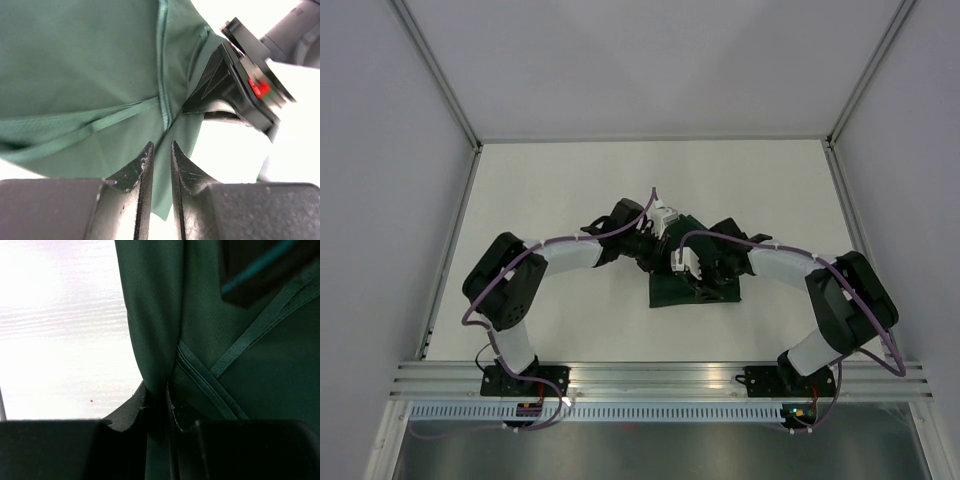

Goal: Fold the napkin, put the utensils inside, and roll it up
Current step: Roll the napkin with the utensil

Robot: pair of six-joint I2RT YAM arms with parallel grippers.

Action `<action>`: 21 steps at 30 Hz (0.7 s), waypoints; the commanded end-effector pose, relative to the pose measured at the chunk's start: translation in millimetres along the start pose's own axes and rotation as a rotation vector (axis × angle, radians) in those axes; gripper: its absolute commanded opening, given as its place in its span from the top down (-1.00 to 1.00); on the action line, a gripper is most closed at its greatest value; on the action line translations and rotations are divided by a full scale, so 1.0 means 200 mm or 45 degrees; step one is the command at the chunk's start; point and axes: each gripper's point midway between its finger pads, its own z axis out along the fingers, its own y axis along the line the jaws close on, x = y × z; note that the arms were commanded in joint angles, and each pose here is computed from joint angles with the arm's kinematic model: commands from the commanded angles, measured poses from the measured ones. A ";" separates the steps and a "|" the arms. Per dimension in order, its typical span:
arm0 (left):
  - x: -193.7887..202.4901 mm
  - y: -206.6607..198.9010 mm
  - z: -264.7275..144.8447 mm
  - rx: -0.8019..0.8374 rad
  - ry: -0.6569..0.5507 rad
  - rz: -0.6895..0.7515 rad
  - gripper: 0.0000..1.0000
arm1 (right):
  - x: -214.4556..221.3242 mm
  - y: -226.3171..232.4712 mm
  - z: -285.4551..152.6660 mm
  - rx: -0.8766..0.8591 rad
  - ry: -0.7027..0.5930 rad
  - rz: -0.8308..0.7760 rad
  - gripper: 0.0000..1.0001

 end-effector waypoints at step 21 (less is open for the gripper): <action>-0.15 -0.26 -0.11 -0.448 -0.382 0.747 0.37 | 0.12 -0.03 -0.06 -0.646 -0.117 0.506 0.82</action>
